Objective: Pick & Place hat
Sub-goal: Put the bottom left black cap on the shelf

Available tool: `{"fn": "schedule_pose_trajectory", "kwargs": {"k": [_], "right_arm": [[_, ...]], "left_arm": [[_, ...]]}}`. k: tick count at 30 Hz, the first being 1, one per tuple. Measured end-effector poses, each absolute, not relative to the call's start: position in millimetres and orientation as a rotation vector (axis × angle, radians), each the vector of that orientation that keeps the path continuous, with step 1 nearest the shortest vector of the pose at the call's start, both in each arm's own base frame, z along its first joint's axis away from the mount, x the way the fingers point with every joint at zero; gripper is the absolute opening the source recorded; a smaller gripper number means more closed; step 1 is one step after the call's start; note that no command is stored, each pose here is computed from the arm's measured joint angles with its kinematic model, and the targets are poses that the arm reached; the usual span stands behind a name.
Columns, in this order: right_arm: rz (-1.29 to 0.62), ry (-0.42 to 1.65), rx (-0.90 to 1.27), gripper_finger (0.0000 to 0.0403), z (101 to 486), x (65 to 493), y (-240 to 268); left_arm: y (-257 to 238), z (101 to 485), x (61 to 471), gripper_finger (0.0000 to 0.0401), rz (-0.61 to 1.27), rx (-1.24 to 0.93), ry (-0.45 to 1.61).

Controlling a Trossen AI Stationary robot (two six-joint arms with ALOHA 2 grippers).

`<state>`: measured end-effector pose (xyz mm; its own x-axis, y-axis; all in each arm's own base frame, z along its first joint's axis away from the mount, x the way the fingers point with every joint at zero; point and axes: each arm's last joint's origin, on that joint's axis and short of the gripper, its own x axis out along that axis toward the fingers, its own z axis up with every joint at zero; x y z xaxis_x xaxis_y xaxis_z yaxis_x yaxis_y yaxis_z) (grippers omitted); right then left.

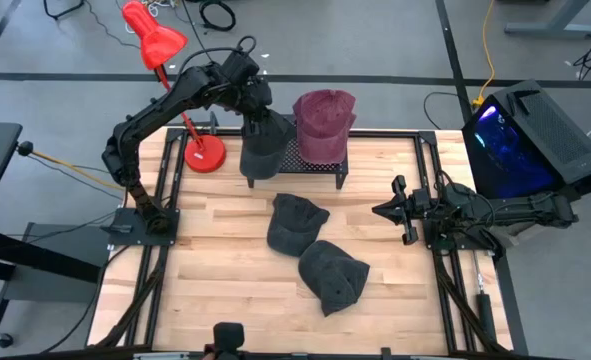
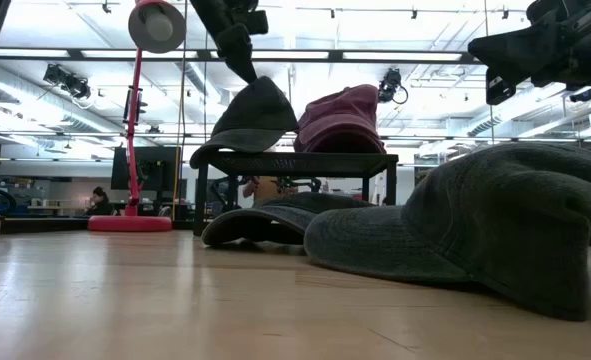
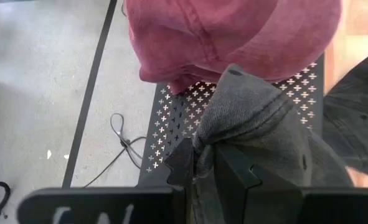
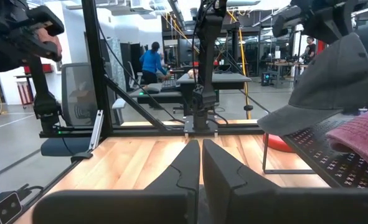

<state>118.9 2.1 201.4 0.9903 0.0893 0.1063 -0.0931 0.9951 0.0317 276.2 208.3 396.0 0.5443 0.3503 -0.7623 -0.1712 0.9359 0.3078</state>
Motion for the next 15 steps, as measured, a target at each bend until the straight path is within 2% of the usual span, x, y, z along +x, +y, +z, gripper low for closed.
{"fn": "schedule_pose_trajectory", "kwargs": {"k": [15], "right_arm": [[0.092, -0.105, 0.037, 0.0023, 201, 119, 2]], "left_arm": [[180, 416, 261, 0.0049, 0.327, 0.145, 0.919]]}}
